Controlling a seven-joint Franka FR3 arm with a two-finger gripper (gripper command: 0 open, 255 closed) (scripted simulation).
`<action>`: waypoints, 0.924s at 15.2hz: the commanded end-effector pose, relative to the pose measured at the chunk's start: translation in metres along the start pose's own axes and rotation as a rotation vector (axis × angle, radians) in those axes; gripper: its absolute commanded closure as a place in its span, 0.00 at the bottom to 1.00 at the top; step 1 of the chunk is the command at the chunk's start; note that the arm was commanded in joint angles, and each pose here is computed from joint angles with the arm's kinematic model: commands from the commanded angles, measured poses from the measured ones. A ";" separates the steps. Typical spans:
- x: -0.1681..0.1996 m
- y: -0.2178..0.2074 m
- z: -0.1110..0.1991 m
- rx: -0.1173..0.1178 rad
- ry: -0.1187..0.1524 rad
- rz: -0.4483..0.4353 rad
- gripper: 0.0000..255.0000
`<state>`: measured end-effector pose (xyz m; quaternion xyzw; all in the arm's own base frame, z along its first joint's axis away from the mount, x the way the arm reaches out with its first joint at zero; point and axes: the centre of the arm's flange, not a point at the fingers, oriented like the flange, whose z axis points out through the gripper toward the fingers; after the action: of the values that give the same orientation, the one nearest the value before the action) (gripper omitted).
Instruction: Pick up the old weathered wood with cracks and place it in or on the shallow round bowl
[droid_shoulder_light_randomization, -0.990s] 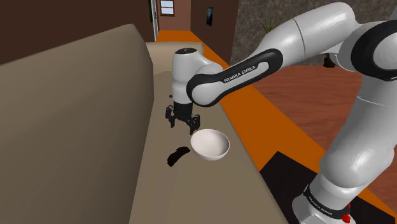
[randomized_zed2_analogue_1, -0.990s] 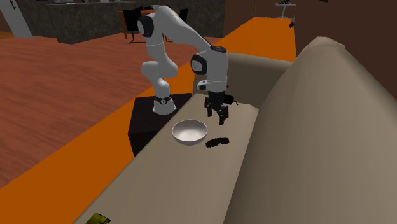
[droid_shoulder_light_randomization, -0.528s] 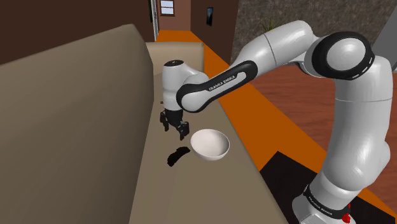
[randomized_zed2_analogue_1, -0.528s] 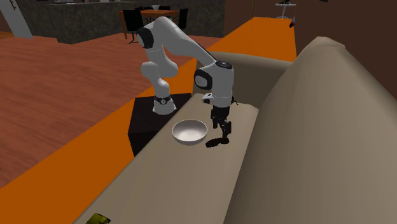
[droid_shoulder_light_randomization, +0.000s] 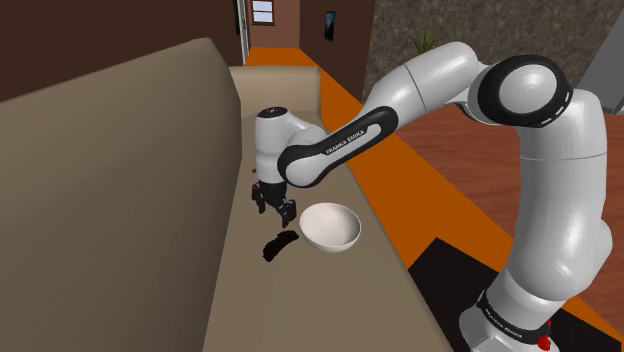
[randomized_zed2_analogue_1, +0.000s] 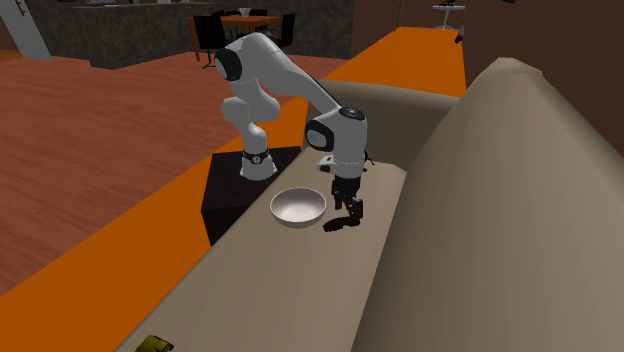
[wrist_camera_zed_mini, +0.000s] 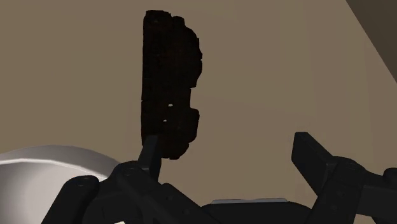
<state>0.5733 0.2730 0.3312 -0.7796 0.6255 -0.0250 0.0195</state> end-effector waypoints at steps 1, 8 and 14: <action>0.000 0.000 0.001 0.000 0.000 0.000 0.00; 0.000 0.000 0.001 0.000 0.000 0.000 1.00; 0.000 0.000 0.001 0.000 0.000 0.000 1.00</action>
<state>0.5734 0.2729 0.3306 -0.7796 0.6255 -0.0250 0.0196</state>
